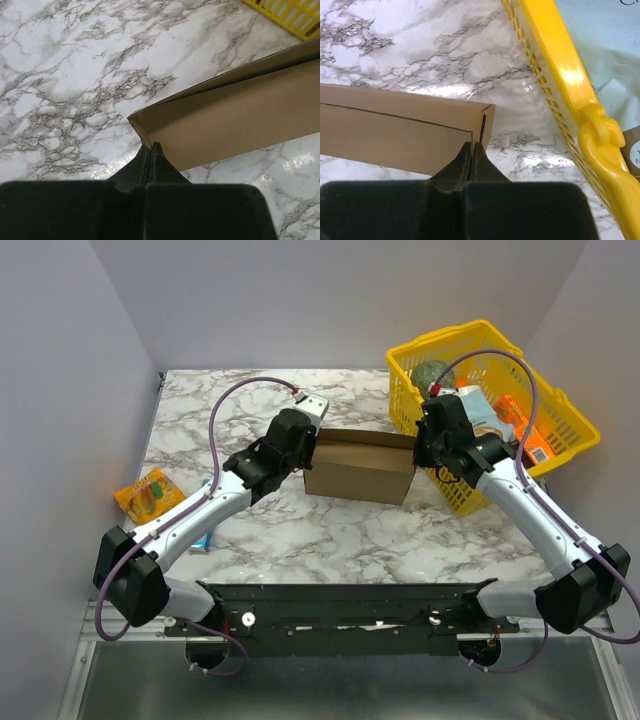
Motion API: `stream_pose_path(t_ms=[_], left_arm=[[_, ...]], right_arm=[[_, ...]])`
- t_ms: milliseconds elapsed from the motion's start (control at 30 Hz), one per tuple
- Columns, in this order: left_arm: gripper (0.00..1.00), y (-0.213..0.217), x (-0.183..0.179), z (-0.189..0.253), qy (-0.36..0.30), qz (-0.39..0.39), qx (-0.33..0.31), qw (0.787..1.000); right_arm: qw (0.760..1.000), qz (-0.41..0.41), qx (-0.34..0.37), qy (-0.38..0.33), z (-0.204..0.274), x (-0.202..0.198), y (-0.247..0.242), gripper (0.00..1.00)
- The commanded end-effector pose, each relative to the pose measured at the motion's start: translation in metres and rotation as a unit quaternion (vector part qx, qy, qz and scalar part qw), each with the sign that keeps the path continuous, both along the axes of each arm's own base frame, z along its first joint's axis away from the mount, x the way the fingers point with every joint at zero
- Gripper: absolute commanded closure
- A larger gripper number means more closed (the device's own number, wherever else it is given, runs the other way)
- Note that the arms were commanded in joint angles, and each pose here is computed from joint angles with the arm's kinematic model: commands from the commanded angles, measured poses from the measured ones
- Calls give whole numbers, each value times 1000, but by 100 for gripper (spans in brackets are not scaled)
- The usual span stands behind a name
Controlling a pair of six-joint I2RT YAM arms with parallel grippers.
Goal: Fold the paper box
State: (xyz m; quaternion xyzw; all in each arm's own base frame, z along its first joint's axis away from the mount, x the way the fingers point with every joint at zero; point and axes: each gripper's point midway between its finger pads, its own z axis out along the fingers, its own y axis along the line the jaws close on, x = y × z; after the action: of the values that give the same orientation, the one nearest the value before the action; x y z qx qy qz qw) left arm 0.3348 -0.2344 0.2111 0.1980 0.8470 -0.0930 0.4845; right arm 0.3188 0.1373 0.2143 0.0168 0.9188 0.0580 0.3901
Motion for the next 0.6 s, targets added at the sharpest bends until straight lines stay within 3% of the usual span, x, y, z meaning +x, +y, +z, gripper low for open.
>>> stream_pose_path(t_ms=[0,567], left_arm=[[100,6,-71,-97,182,-72,87,977],[100,7,-71,-97,181,-72,87,977]], right_arm=[[996,56,69,30,-4,-8,42,99],[996,57,67,26,8,-4,43,99]])
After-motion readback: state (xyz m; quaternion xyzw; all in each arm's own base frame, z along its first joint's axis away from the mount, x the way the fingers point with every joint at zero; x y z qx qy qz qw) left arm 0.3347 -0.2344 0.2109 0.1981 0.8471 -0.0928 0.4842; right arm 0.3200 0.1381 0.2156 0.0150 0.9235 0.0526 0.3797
